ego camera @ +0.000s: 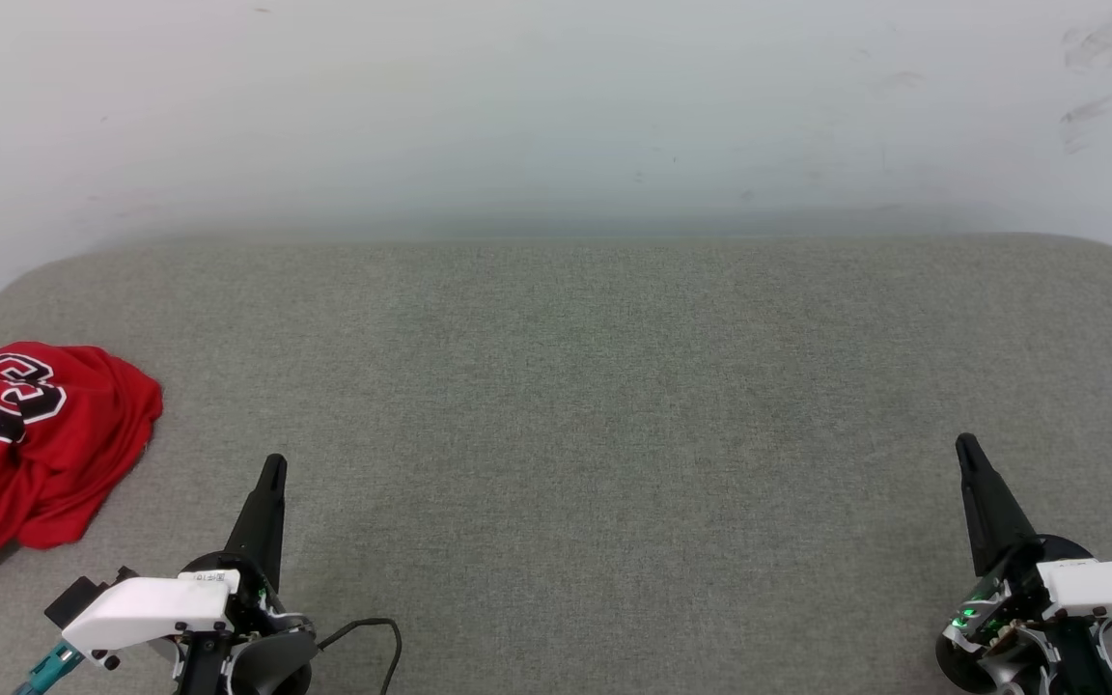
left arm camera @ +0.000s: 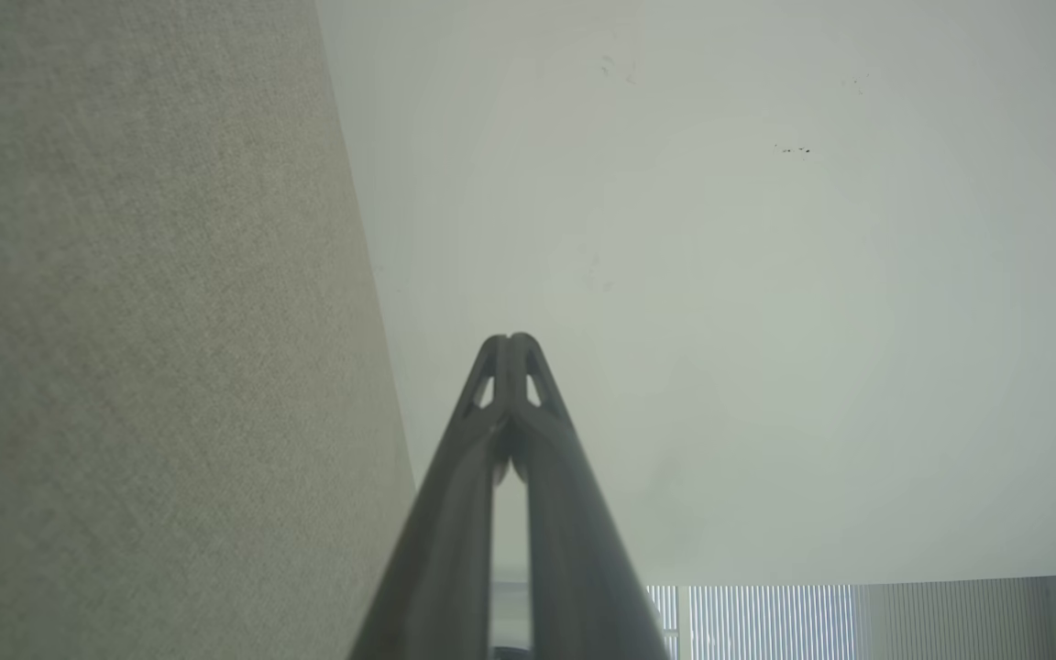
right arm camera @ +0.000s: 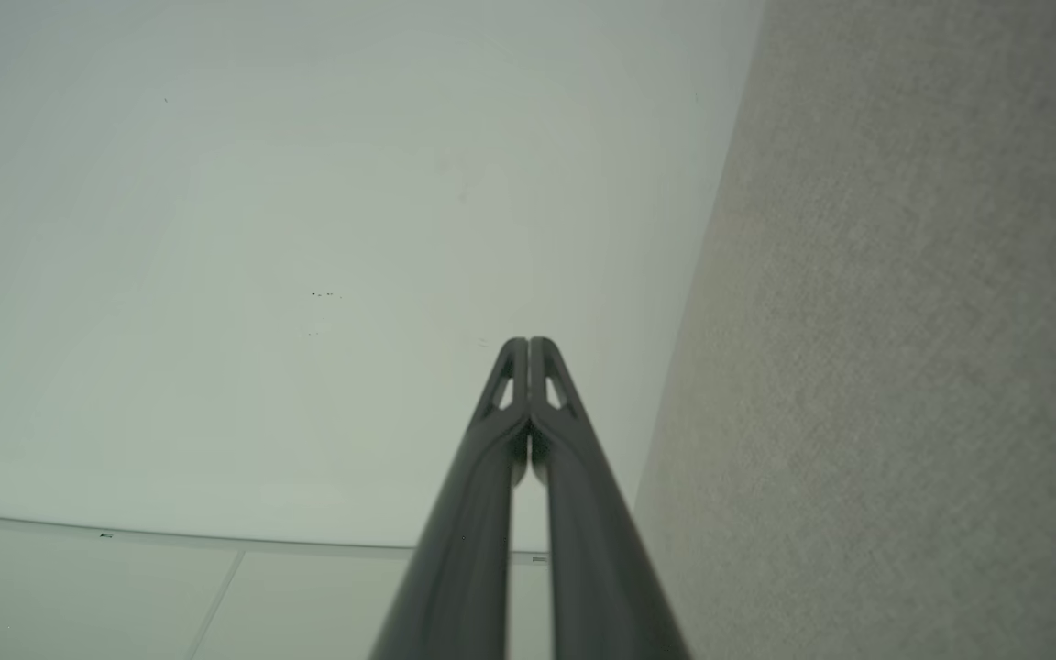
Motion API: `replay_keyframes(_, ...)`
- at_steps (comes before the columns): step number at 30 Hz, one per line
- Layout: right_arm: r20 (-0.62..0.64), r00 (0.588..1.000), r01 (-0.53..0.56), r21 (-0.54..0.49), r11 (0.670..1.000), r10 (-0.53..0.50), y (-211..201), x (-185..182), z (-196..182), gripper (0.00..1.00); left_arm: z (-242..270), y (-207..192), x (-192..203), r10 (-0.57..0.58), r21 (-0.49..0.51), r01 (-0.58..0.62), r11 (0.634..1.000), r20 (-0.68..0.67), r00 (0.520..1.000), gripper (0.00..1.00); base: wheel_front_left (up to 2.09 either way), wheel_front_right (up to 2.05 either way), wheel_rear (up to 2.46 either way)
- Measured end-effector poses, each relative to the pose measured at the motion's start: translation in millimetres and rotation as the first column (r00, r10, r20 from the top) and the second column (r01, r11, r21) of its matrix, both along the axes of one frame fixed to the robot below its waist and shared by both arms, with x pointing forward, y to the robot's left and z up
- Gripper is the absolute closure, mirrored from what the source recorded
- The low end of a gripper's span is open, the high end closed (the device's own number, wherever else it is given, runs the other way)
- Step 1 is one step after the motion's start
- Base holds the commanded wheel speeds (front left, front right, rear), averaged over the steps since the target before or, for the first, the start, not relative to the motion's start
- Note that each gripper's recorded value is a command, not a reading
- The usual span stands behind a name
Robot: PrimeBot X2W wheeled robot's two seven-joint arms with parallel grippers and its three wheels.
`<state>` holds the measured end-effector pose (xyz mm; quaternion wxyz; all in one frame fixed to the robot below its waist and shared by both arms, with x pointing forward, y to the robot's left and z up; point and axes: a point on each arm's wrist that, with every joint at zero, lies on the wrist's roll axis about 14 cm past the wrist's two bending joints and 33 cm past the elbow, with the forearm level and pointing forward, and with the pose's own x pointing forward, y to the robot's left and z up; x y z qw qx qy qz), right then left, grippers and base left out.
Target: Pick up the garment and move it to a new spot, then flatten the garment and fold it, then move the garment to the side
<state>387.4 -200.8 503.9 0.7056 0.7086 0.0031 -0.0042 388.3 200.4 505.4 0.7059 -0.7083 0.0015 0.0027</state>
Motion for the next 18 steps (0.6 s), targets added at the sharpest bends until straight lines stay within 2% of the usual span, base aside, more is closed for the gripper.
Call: replay_keyframes(18, 0.000, 1.000, 0.000, 0.000, 1.000, 0.000, 0.0, 0.0, 0.0, 1.00, 0.0, -0.3, 0.0, -0.001, 0.000, 0.001, 1.000, 0.000, 1.000, 1.00, 0.00, 0.00, 0.00)
